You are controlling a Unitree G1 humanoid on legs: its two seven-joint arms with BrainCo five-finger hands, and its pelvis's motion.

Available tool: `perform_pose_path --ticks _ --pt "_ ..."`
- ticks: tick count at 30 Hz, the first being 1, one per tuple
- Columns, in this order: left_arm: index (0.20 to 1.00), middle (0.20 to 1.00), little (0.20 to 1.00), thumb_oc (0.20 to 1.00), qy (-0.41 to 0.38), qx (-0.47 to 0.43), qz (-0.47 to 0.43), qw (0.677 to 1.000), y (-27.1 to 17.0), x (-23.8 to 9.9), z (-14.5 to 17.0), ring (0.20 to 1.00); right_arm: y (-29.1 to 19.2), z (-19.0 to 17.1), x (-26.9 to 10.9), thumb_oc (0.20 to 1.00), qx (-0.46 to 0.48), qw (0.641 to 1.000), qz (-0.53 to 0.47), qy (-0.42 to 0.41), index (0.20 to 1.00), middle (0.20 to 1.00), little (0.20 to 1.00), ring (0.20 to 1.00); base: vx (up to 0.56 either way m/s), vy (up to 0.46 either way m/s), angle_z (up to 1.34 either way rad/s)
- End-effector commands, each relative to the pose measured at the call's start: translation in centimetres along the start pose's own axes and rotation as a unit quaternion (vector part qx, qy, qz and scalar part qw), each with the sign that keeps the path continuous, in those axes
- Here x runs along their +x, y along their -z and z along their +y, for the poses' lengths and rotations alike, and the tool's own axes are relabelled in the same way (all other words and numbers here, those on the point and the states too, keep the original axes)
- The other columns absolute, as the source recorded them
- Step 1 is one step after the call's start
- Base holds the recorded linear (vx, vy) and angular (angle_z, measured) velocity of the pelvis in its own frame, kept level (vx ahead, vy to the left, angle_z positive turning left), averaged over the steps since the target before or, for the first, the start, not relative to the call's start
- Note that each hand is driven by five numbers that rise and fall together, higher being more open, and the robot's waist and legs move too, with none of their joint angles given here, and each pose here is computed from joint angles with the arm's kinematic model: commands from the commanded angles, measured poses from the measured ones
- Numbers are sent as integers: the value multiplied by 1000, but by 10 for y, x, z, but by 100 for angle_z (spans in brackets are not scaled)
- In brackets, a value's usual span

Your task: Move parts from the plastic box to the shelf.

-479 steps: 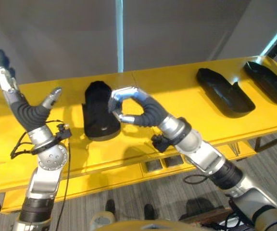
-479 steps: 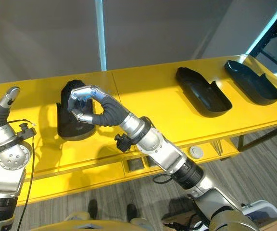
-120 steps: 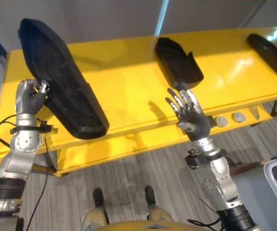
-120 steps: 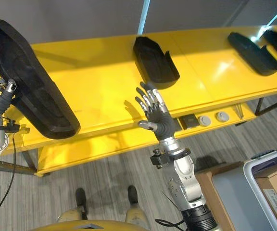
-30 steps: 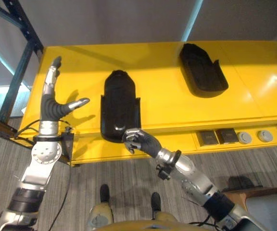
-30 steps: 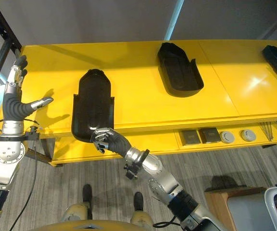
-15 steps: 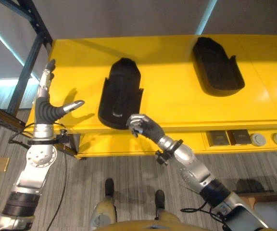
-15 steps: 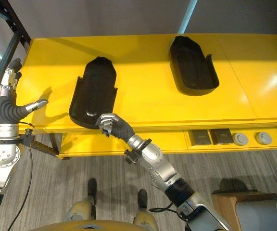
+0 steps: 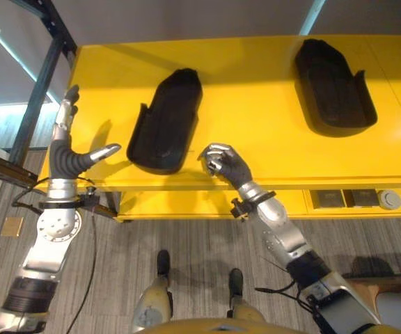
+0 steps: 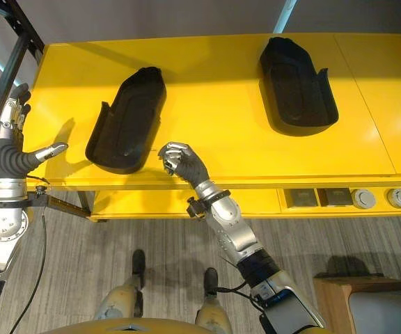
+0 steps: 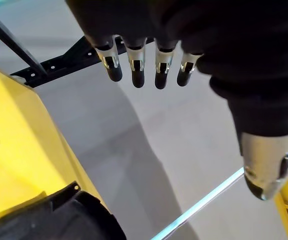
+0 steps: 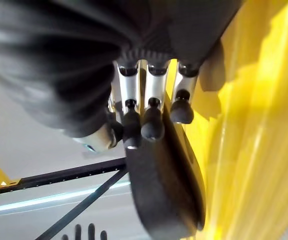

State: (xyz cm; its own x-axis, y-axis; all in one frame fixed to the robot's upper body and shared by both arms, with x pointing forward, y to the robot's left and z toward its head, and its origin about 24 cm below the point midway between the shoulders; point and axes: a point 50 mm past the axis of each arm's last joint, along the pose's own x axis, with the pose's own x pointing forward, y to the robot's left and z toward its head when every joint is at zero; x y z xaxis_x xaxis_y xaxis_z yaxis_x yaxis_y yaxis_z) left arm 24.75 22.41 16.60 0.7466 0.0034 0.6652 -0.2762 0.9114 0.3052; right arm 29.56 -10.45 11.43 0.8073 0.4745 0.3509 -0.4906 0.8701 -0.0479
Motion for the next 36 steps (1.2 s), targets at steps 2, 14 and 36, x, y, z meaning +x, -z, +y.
perform_pose_path --ticks 2,14,36 --pt "1000 1000 1000 1000 -2 -11 -81 997 -26 20 4 1000 -38 -5 3 200 -47 995 -92 6 200 200 200 200 3 51 1" --pt "1000 1000 1000 1000 6 -32 -67 997 -20 24 -6 1000 -93 35 -9 200 -8 968 -202 -147 200 200 200 200 15 28 -7" --pt "1000 1000 1000 1000 -45 3 -77 996 -24 9 31 1000 -16 91 20 200 137 955 -17 -262 200 200 200 200 -4 -17 12"
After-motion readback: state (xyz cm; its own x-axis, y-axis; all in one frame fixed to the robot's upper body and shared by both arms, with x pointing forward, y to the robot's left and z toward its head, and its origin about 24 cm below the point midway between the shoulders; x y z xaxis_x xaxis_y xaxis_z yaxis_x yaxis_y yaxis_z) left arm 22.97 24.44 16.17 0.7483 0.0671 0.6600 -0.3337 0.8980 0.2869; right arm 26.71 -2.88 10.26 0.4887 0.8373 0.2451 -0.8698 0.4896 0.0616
